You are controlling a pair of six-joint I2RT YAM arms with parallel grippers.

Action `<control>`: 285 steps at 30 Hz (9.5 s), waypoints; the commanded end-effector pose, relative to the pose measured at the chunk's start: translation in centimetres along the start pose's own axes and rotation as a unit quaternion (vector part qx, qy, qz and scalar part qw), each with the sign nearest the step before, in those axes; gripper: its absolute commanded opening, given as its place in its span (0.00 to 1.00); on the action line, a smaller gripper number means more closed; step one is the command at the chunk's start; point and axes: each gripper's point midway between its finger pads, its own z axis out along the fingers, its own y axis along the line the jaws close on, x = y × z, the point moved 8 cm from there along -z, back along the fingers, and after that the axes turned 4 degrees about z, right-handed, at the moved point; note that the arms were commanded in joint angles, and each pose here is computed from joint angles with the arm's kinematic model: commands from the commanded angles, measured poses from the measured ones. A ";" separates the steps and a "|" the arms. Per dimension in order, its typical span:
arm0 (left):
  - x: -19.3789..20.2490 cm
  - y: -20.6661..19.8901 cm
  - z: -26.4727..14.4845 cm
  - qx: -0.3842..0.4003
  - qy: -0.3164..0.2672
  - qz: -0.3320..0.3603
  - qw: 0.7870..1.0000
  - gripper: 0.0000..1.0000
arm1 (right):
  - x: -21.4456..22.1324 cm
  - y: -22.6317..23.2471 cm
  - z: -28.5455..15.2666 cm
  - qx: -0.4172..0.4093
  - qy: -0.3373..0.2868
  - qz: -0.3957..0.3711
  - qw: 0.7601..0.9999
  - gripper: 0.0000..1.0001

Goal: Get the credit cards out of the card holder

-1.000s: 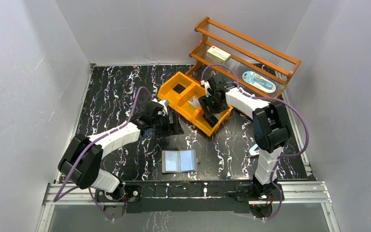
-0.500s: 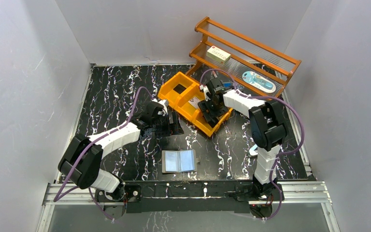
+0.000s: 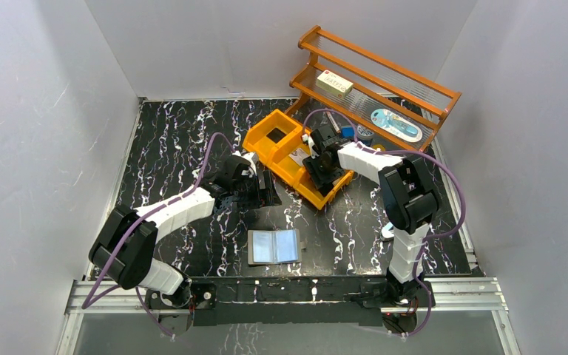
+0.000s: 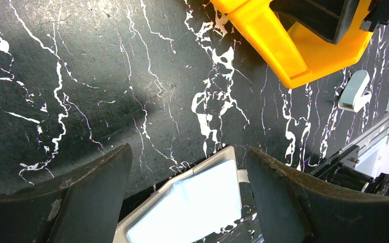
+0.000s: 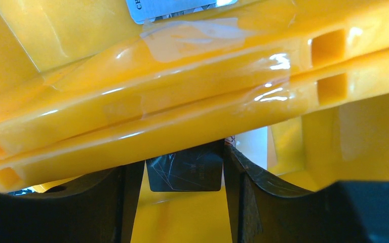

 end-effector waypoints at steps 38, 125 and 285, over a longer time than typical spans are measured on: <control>-1.8 -1.2 -1.4 0.013 -0.025 0.015 0.999 0.82 | -2.8 0.0 -5.0 -0.071 -0.082 0.053 0.993 0.51; -5.4 -5.0 8.8 0.022 0.052 -0.074 0.996 0.45 | 0.7 2.1 -4.0 -0.277 -0.055 -0.012 0.959 0.54; -11.2 -4.3 -3.6 0.254 -0.087 0.041 0.962 0.00 | 2.2 1.0 -13.1 -0.499 -0.157 0.094 0.847 0.11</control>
